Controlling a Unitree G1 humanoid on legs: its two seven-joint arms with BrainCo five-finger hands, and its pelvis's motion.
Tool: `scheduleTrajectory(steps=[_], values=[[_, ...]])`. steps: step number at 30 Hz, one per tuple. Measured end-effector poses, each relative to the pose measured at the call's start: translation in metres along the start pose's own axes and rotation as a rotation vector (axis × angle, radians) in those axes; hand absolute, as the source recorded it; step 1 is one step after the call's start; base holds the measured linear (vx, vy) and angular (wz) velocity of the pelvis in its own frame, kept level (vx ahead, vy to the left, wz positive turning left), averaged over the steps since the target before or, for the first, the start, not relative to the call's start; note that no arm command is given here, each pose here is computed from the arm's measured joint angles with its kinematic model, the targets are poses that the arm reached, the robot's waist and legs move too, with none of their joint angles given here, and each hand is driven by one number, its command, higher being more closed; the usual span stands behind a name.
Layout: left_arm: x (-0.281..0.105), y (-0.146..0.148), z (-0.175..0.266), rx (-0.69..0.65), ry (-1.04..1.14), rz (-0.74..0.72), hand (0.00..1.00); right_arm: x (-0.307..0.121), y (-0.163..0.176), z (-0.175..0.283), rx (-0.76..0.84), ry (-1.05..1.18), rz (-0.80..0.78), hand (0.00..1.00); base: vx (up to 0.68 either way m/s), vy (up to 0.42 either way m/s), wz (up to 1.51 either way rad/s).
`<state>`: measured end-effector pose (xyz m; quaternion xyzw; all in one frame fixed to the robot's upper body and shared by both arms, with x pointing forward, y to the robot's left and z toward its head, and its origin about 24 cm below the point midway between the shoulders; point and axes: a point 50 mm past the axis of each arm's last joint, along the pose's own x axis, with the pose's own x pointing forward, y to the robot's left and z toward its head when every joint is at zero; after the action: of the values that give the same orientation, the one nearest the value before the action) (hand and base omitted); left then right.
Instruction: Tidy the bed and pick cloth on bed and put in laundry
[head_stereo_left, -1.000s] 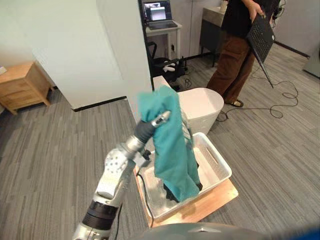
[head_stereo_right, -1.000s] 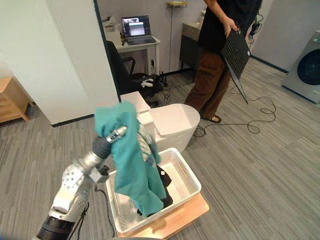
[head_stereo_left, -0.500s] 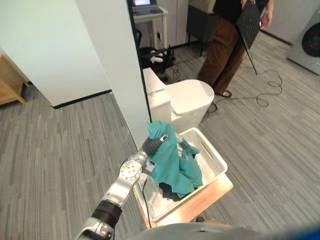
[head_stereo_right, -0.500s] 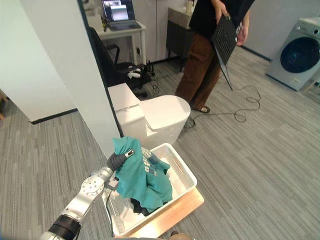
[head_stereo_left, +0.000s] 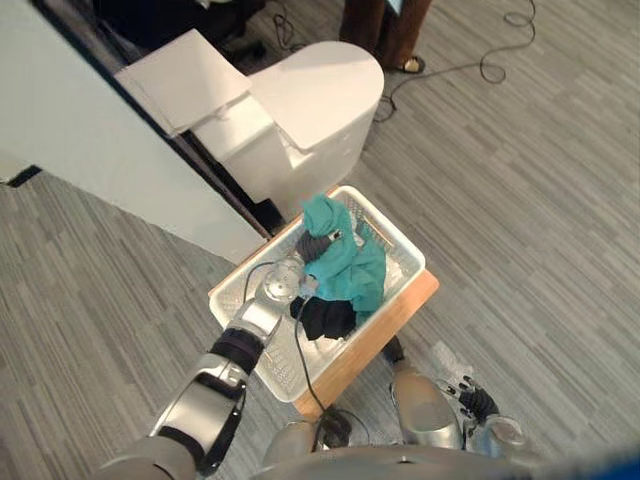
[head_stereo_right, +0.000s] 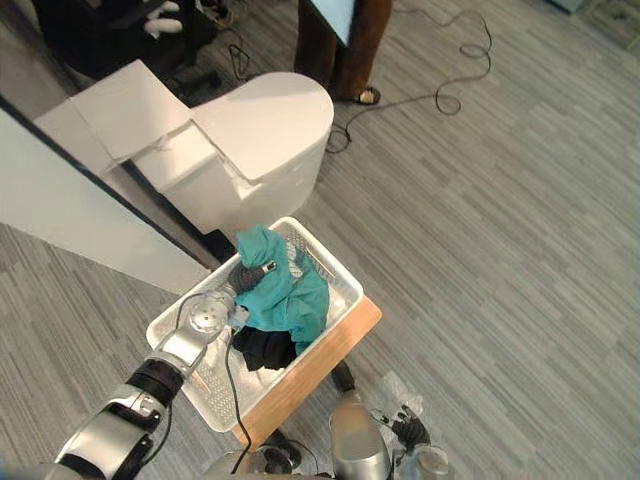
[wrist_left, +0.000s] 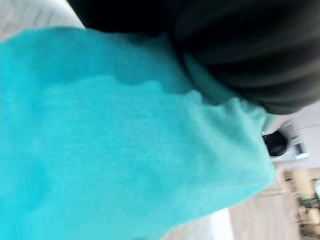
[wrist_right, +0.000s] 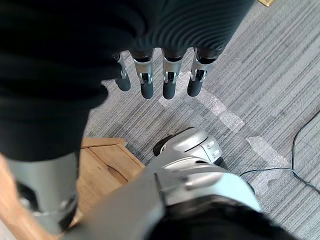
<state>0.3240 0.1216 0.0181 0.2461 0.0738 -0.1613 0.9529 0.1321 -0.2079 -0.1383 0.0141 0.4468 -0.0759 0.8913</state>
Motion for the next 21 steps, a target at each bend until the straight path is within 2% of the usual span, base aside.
scheduleTrajectory(steps=[4,5,11,15,21], values=[[-0.003,-0.017,-0.012,-0.017,0.055,-0.032,1.00,0.001,0.002,0.008,-0.001,-0.040,0.005,0.00,-0.05,-0.049,-0.03],[-0.004,-0.022,-0.014,-0.028,0.062,-0.038,0.00,0.001,0.002,0.010,-0.001,-0.052,0.005,0.00,-0.08,-0.063,-0.02],[-0.015,-0.035,-0.039,-0.033,0.167,0.024,0.00,0.001,0.001,0.012,0.000,-0.071,-0.001,0.00,-0.08,-0.045,0.01],[-0.023,-0.027,-0.053,-0.091,0.213,0.101,0.00,0.001,-0.001,0.008,0.006,-0.055,-0.010,0.00,-0.08,-0.054,0.08],[-0.038,-0.013,-0.061,-0.230,0.157,0.188,0.00,-0.001,-0.008,-0.007,0.020,0.003,-0.038,0.00,-0.03,-0.044,0.30]])
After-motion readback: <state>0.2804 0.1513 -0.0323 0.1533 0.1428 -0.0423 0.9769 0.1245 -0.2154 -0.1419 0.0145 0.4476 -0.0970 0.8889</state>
